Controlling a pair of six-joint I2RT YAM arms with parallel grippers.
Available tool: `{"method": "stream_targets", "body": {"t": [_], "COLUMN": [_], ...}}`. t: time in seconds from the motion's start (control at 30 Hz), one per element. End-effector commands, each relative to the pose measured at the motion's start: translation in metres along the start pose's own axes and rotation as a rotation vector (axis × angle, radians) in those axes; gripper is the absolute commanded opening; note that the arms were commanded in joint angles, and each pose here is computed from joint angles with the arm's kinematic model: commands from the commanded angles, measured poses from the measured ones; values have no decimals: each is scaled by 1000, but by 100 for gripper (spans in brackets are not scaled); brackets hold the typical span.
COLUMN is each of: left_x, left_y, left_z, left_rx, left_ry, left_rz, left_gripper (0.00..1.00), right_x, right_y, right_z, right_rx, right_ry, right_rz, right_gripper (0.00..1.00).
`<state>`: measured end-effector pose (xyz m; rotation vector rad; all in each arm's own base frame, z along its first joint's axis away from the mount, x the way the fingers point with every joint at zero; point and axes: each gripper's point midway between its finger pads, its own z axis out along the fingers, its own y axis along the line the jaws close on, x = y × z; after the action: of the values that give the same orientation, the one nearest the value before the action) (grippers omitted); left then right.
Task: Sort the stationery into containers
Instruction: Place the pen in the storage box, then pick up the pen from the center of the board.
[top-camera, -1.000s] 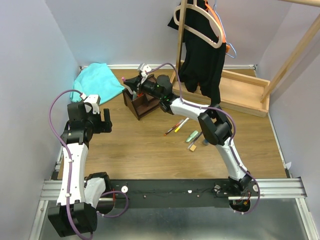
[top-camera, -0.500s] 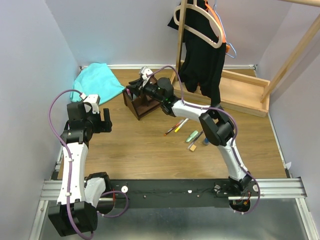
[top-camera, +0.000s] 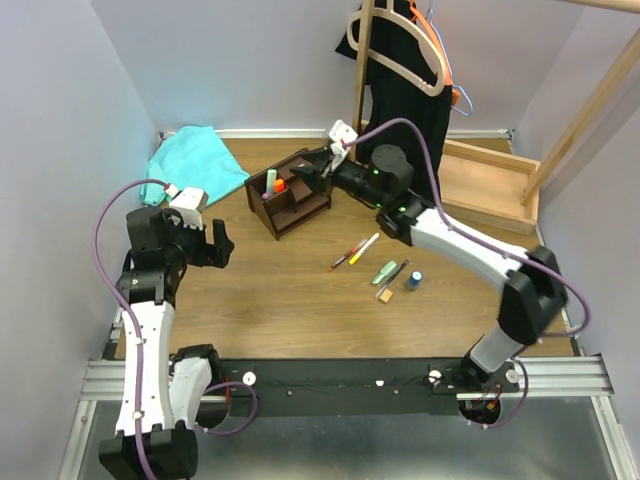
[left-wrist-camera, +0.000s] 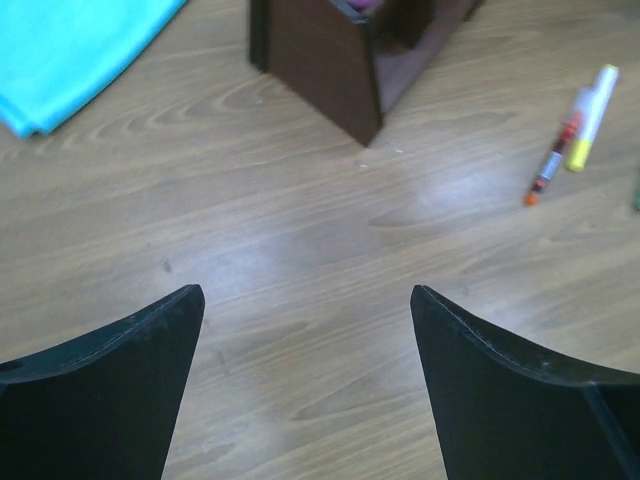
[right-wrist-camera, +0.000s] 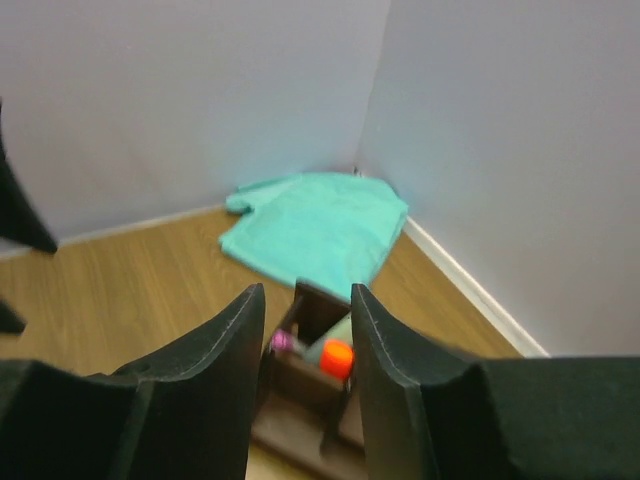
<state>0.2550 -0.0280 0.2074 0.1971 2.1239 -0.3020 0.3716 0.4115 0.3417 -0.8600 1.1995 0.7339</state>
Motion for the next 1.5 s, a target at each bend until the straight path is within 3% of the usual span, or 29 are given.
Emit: {"method": "stream_targets", "body": {"t": [0.0, 0.1, 0.17, 0.37, 0.5, 0.67, 0.8, 0.87, 1.03, 1.1, 1.13, 1.47], "left_x": [-18, -18, -18, -29, -35, -28, -5, -10, 2, 3, 3, 29], "left_y": [-45, -64, -96, -138, -163, -209, -234, -249, -258, -259, -259, -257], "left_z": [-13, -8, -5, 16, 55, 89, 129, 138, 184, 200, 205, 238], "left_rx": [229, 303, 391, 461, 451, 474, 469, 471, 406, 383, 374, 361], "left_ry": [-44, 14, 37, 106, 155, 183, 279, 267, 316, 322, 322, 380], "left_rz": [176, 251, 386, 573, 533, 588, 552, 555, 560, 572, 577, 626], "left_gripper": [92, 87, 86, 87, 87, 85, 82, 83, 77, 74, 71, 64], "right_x": [94, 118, 95, 61, 35, 27, 10, 1, -7, -7, -6, 2], "right_y": [12, 11, 7, -14, -39, -44, -58, -63, -72, -68, -65, -64], "right_z": [-77, -123, -140, -182, -221, -258, -281, -288, -302, -303, -302, -308], "right_rx": [41, 131, 167, 346, 554, 598, 676, 700, 730, 703, 677, 687], "right_ry": [448, 585, 522, 498, 455, 500, 456, 421, 383, 391, 393, 386], "right_rz": [116, 280, 264, 199, 240, 253, 204, 200, 202, 187, 185, 186], "right_gripper": [48, 48, 49, 48, 50, 53, 55, 57, 66, 82, 84, 87]}}
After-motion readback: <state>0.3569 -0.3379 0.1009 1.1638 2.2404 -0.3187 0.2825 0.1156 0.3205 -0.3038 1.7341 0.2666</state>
